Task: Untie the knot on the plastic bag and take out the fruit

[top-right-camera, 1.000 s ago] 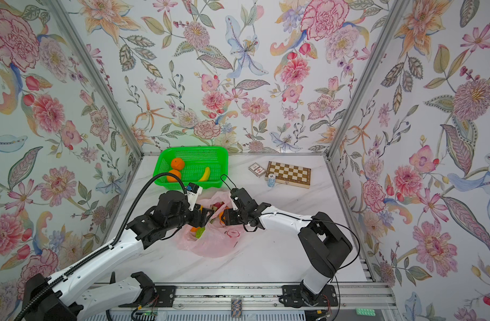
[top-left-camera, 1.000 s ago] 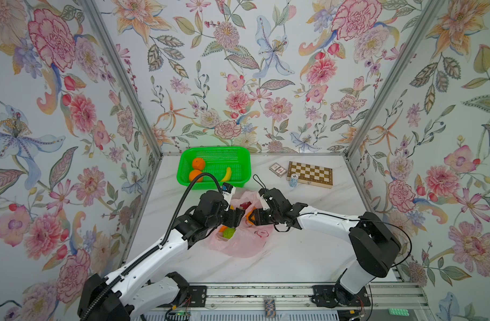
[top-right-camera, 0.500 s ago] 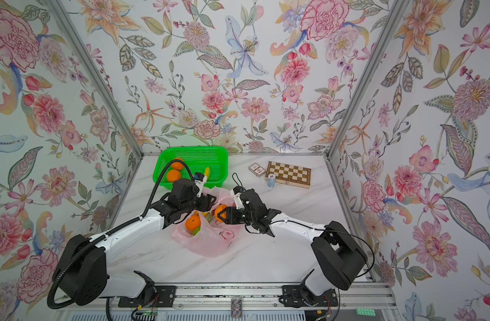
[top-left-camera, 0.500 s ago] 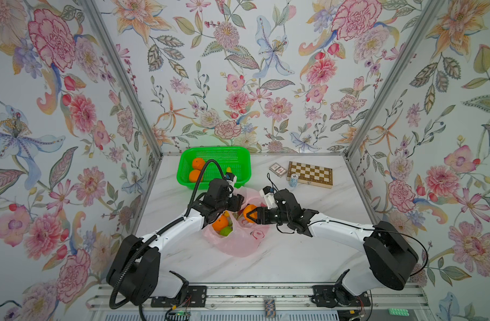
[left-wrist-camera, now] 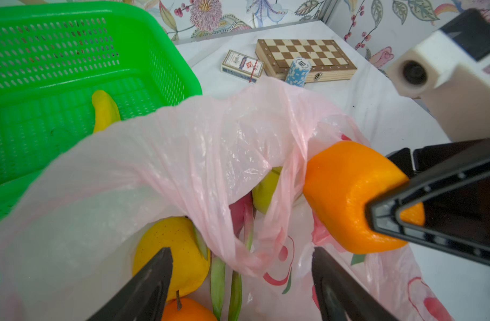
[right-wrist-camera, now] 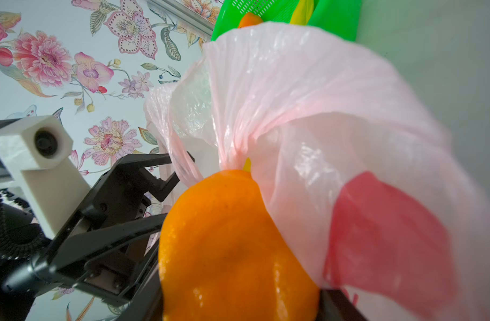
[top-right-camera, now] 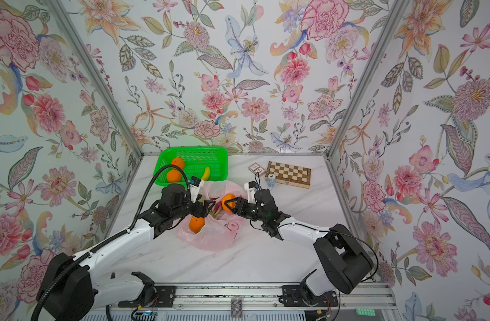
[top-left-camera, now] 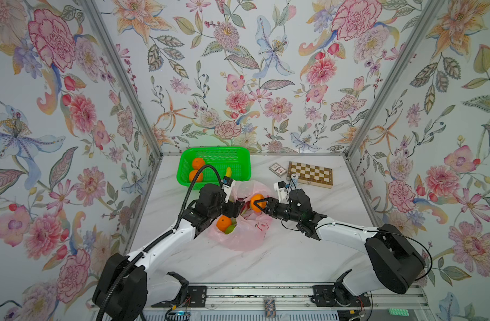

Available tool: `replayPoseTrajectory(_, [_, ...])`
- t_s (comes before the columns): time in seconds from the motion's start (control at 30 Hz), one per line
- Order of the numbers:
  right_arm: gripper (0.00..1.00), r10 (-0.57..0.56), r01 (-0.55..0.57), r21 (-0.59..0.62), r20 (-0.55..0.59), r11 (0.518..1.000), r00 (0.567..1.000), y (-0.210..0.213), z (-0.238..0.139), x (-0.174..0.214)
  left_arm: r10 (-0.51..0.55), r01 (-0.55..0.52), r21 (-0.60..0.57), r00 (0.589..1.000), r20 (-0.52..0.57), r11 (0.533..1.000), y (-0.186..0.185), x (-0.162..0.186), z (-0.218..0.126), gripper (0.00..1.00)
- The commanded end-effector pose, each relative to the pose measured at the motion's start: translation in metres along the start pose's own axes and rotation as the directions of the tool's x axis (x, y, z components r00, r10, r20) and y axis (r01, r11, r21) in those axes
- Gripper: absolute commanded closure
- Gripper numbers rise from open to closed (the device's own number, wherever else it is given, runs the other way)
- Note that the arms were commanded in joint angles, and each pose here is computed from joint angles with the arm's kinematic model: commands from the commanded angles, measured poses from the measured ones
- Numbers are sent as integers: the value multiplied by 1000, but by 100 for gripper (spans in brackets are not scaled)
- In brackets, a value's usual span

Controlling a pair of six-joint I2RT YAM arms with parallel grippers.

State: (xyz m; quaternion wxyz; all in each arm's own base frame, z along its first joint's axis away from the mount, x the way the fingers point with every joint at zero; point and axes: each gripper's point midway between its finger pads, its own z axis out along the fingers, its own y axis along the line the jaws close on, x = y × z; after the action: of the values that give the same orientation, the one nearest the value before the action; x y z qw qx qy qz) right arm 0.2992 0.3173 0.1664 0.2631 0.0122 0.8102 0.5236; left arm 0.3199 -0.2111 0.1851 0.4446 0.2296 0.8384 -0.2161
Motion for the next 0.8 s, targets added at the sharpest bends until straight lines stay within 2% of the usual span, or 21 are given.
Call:
replayPoseTrajectory(0.0, [48, 40, -40, -33, 11, 999, 999, 2, -1, -4, 141, -143, 63, 990, 29, 988, -7, -5, -16, 19])
replayPoseTrajectory(0.07, [48, 44, -44, -31, 6, 999, 999, 1, -1, -3, 211, -216, 81, 976, 61, 973, -13, -15, -26, 19])
replayPoseTrajectory(0.23, [48, 50, -50, -22, 3, 999, 999, 0, -3, -3, 398, -422, 122, 900, 177, 899, -34, -36, -51, 17])
replayPoseTrajectory(0.4, [48, 50, -50, -23, 3, 998, 999, 2, -5, -3, 497, -573, 228, 809, 314, 787, -65, -38, -60, 15])
replayPoseTrajectory(0.5, [48, 48, -48, -27, 2, 998, 999, 5, -7, -3, 540, -631, 277, 769, 341, 724, -75, -33, -55, 13])
replayPoseTrajectory(0.77, [49, 53, -53, -26, 1, 998, 999, 10, -13, -3, 608, -694, 330, 720, 336, 640, -79, -33, -21, 11])
